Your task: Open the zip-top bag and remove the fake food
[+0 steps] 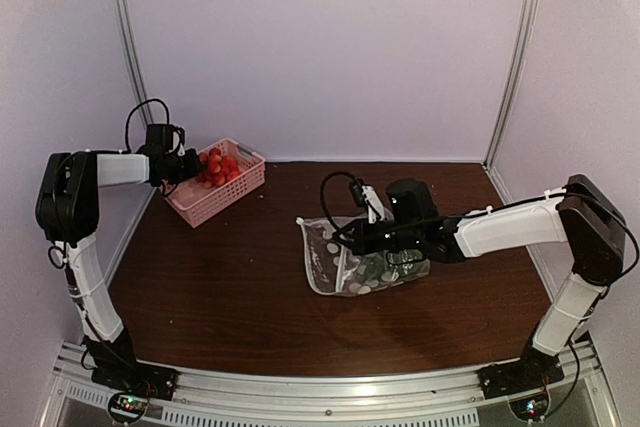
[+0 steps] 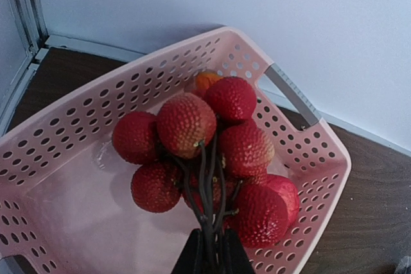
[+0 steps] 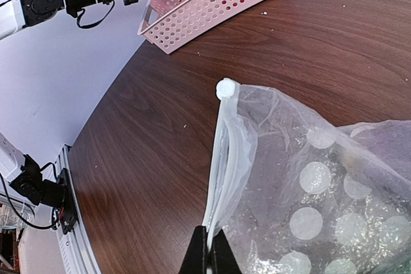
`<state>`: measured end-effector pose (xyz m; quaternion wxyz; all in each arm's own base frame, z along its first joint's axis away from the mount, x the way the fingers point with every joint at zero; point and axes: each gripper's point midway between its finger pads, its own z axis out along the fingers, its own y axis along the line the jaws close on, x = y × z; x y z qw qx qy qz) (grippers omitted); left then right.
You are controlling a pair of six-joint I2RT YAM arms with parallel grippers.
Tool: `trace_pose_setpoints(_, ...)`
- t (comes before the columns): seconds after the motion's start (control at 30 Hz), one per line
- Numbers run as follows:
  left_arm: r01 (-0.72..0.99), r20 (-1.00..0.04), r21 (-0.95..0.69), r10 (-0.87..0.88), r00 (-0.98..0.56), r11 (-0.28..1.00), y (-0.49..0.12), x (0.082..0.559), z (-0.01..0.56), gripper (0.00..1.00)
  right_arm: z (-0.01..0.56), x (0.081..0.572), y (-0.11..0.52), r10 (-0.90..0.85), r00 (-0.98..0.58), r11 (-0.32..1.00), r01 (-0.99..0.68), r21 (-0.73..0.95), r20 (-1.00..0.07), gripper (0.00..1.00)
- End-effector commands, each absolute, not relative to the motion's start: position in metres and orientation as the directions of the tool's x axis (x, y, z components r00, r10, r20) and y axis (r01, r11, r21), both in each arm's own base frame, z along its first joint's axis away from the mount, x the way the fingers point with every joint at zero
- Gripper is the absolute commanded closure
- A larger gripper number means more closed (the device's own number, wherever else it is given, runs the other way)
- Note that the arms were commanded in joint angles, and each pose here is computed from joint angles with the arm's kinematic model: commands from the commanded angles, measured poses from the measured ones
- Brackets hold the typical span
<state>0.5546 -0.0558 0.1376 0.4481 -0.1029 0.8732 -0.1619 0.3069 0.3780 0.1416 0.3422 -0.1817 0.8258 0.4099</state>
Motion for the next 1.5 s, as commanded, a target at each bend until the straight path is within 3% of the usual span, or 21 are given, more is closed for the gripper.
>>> trace_pose_setpoints(0.0, -0.035, -0.787, -0.374, -0.338, -0.516, 0.927, -0.045, 0.581, 0.145, 1.0, 0.139, 0.31, 0.379, -0.018, -0.707, 0.599, -0.574, 0.559, -0.707, 1.0)
trace_pose_setpoints(0.17, -0.077, -0.739, -0.398, -0.37, -0.564, 0.914, -0.039, 0.589, 0.123, 0.98, 0.143, 0.311, 0.379, -0.015, -0.704, 0.599, -0.575, 0.557, -0.71, 1.0)
trace_pose_setpoints(0.4, -0.088, -0.707, -0.418, -0.384, -0.593, 0.904, -0.039, 0.585, 0.123, 0.72, 0.144, 0.309, 0.377, -0.013, -0.703, 0.601, -0.573, 0.557, -0.711, 1.0)
trace_pose_setpoints(0.67, -0.03, -0.779, -0.421, -0.379, -0.5, 0.906, -0.039, 0.561, 0.198, 0.43, 0.146, 0.309, 0.375, -0.014, -0.697, 0.603, -0.578, 0.549, -0.717, 1.0)
trace_pose_setpoints(0.93, 0.12, -0.818, -0.471, -0.382, -0.429, 0.874, -0.065, 0.51, 0.244, 0.42, 0.151, 0.31, 0.38, 0.001, -0.698, 0.586, -0.579, 0.566, -0.716, 1.0)
trace_pose_setpoints(1.17, 0.233, -0.815, -0.505, -0.37, -0.446, 0.831, -0.102, 0.459, 0.24, 0.42, 0.158, 0.309, 0.388, 0.012, -0.694, 0.568, -0.588, 0.576, -0.72, 1.0)
trace_pose_setpoints(1.47, 0.443, -0.814, -0.499, -0.228, -0.534, 0.745, -0.212, 0.37, 0.206, 0.42, 0.169, 0.302, 0.408, 0.012, -0.686, 0.538, -0.609, 0.583, -0.727, 1.0)
